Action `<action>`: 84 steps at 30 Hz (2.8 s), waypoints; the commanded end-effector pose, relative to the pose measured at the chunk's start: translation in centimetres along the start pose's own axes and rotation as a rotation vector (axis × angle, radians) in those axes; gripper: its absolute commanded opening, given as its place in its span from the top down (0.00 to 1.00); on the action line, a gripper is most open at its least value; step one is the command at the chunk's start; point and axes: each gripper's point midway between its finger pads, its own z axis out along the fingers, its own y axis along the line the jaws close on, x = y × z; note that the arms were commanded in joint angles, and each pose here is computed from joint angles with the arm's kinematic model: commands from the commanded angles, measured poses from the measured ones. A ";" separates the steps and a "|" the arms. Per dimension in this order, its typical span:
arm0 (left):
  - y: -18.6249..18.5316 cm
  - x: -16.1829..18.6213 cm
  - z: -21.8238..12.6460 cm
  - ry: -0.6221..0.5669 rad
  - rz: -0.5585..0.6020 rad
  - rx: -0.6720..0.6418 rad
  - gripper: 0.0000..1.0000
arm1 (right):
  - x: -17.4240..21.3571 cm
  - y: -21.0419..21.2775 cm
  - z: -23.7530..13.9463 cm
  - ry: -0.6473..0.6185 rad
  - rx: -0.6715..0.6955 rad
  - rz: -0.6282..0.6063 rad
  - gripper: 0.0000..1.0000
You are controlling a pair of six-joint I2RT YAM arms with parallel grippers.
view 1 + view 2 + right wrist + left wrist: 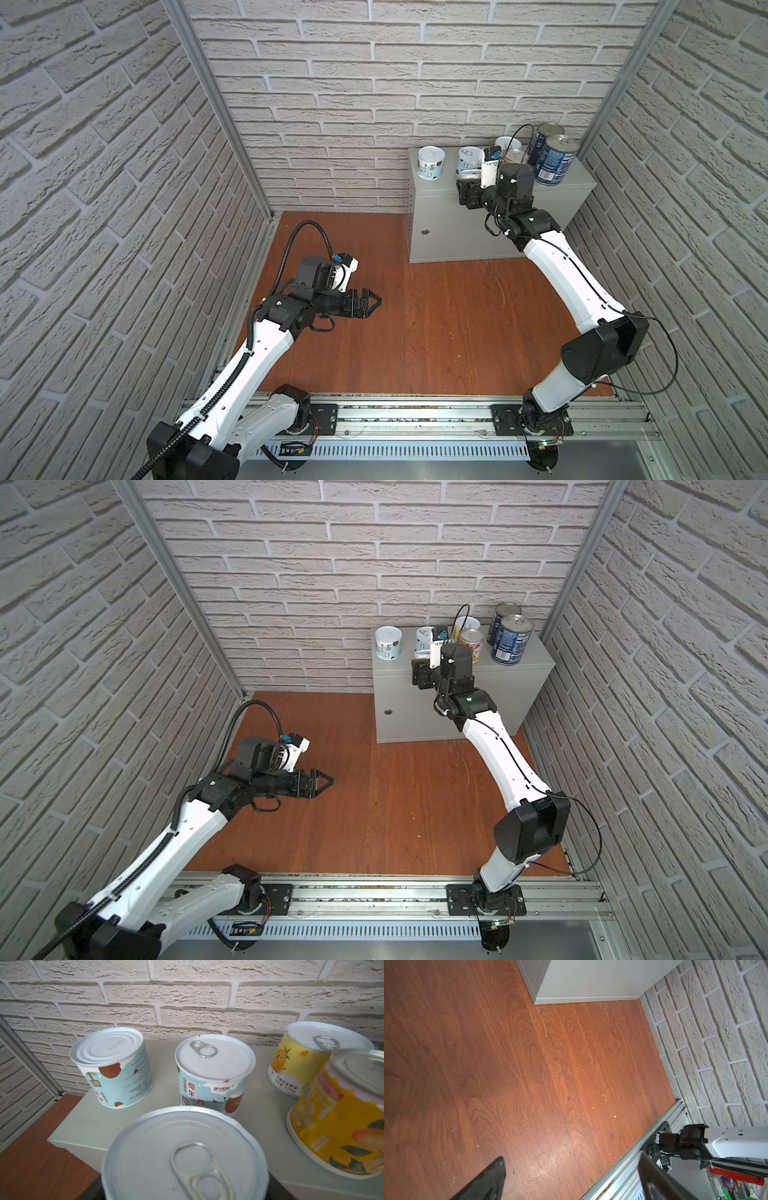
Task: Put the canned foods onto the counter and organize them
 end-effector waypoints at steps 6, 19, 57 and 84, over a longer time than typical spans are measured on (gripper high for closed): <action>0.0 -1.1 -1.0 -0.039 0.019 -0.028 0.02 | -7.2 0.2 -2.5 -0.257 -0.038 0.054 0.41; 0.2 -1.1 -1.0 -0.025 0.017 -0.048 0.02 | -6.9 -0.1 0.1 -0.265 -0.020 0.043 0.41; 1.3 -3.9 0.4 -0.140 -0.015 -0.075 0.02 | -2.0 0.5 0.7 -0.317 -0.079 0.027 0.02; 18.7 -10.6 -1.0 -0.661 0.050 -0.687 0.02 | 17.8 -6.9 -17.3 -0.073 0.215 0.138 0.02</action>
